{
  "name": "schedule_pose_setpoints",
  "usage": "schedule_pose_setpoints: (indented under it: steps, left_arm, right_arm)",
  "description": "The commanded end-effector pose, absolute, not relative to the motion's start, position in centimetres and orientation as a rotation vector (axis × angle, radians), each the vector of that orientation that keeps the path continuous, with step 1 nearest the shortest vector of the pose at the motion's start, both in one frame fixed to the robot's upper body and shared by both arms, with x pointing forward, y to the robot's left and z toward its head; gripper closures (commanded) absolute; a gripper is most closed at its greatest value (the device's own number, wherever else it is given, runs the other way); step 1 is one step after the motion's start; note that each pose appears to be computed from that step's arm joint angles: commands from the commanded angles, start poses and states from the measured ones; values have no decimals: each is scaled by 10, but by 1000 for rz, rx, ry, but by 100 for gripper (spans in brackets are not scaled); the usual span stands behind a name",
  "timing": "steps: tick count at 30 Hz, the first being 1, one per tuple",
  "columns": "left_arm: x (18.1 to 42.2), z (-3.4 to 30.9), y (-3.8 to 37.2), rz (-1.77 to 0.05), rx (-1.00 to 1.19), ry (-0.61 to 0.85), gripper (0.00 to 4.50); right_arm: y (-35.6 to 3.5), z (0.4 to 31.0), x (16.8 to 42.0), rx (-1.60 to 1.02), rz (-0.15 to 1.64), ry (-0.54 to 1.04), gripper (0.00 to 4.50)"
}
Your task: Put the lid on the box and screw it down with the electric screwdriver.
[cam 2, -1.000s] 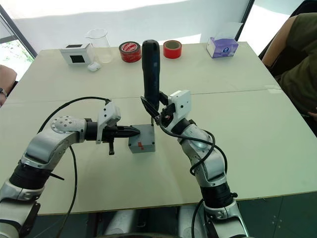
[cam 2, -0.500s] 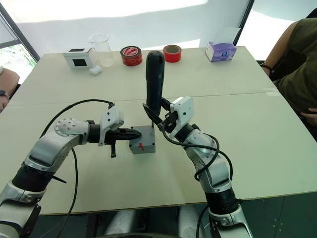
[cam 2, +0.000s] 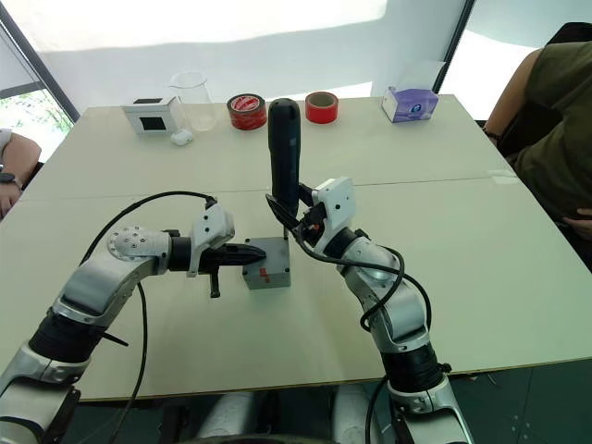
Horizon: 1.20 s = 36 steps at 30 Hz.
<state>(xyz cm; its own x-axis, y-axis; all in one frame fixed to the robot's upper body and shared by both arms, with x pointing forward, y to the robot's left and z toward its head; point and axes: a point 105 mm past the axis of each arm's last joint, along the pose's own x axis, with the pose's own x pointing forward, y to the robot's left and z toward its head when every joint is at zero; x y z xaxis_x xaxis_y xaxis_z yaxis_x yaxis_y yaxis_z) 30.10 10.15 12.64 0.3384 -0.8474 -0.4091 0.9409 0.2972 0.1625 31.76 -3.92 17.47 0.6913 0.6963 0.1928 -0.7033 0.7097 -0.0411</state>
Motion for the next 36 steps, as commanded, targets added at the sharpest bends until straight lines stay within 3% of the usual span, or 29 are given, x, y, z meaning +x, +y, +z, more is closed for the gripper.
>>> schedule_pose_setpoints:
  steps: [1, 29, 36]
  left_arm:
    - [300, 108, 108, -1191, 408, 344, 450]
    - [298, 102, 107, -1222, 420, 350, 450]
    - [295, 111, 94, -1237, 419, 335, 450]
  right_arm:
    - [-41, 126, 318, 10, 773, -7, 266]
    - [-47, 118, 313, -31, 763, 13, 266]
    - [-48, 143, 314, -43, 777, -59, 266]
